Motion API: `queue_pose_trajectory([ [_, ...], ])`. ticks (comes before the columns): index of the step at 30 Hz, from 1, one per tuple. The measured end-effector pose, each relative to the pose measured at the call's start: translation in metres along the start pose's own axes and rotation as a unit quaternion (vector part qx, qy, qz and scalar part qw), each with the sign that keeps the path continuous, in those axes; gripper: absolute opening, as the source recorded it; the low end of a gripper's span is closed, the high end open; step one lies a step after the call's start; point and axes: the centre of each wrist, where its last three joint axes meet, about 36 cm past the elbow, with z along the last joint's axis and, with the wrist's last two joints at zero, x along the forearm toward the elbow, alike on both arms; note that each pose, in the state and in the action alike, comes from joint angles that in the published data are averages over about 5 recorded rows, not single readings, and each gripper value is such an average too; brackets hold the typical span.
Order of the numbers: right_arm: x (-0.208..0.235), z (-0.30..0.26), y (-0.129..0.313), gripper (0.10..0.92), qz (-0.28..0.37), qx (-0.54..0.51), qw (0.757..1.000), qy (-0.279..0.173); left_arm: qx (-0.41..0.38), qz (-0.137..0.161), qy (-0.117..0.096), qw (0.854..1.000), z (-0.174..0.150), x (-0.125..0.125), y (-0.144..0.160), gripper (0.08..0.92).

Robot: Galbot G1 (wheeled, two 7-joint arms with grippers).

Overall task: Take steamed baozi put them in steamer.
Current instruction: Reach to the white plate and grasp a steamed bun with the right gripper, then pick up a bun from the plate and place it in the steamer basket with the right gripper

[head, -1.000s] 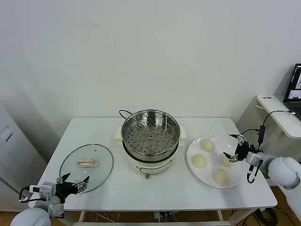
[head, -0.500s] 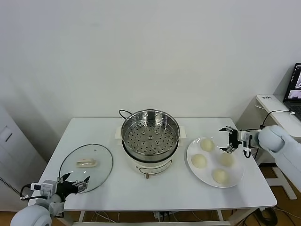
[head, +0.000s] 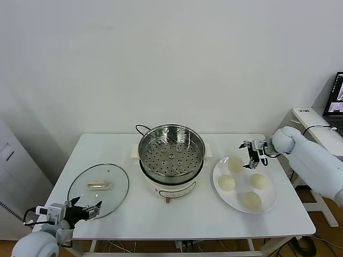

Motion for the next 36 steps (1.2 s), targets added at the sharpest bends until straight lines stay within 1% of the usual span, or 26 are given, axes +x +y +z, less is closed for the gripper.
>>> queue_pose_trajectory([
  [11, -0.022, -0.011, 0.000, 0.814, -0.025, 0.006, 1.000, 0.010, -0.004, 0.000, 0.004, 1.000, 0.001, 0.004, -0.001, 0.823],
  [18, -0.033, -0.013, 0.004, 0.729, -0.029, 0.005, 0.999, 0.017, -0.004, 0.000, 0.005, 1.000, 0.002, 0.007, -0.003, 0.823],
  [28, -0.041, -0.017, 0.008, 0.569, -0.033, 0.010, 0.999, 0.020, -0.006, 0.002, 0.004, 1.000, 0.002, 0.009, -0.005, 0.823],
  [36, -0.031, -0.018, 0.003, 0.556, -0.034, 0.023, 0.999, 0.018, -0.005, 0.000, 0.005, 1.000, 0.001, 0.010, -0.005, 0.823],
])
